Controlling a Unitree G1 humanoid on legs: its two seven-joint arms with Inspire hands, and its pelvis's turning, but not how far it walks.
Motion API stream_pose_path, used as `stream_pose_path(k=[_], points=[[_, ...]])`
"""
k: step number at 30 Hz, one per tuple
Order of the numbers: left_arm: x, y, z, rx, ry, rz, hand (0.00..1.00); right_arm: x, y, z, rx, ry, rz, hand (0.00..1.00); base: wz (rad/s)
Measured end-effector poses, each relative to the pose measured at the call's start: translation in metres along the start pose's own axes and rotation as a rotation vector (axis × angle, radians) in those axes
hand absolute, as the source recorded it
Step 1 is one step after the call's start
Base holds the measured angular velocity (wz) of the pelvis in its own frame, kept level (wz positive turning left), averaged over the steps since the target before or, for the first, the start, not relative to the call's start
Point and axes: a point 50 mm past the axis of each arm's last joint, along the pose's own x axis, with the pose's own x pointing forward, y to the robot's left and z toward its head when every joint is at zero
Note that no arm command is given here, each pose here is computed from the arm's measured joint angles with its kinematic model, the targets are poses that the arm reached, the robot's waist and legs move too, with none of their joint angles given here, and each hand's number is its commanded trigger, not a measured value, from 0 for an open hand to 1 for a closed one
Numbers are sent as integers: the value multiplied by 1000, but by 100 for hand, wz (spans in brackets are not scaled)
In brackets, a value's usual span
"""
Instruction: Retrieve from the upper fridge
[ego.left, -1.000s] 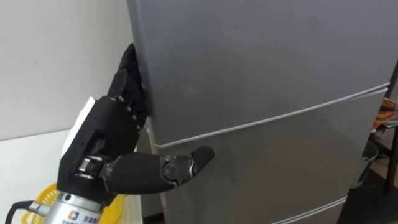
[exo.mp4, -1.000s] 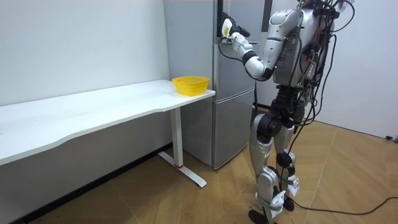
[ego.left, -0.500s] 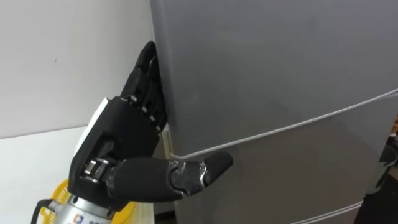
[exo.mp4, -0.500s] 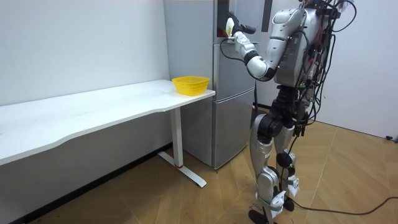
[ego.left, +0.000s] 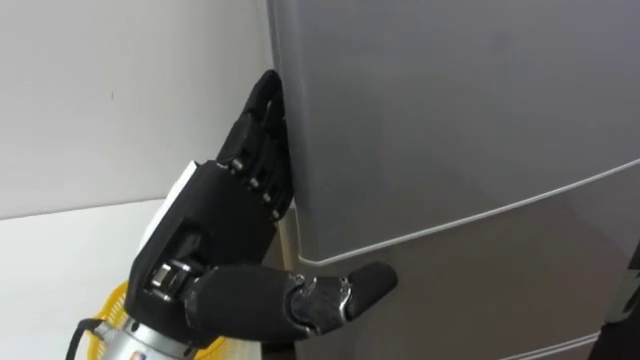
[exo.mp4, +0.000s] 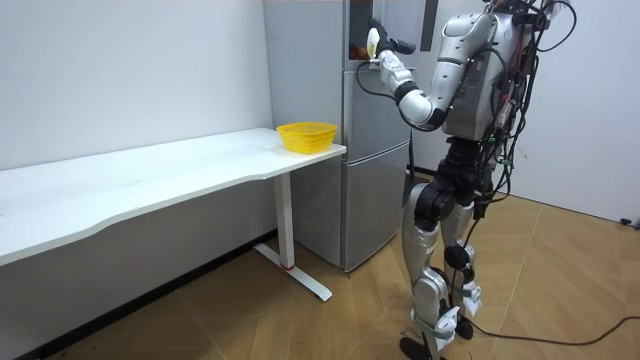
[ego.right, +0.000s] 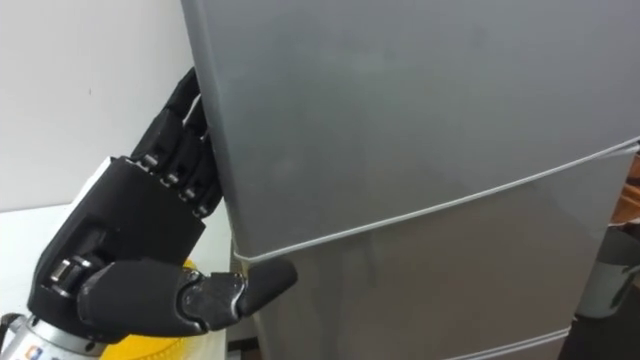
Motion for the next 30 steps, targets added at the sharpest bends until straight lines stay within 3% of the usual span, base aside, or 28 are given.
stream_pose_path(k=[30], points=[[-3,1,8,-239,-38,-119,0,0,8,0,-111,4,73,0,1]])
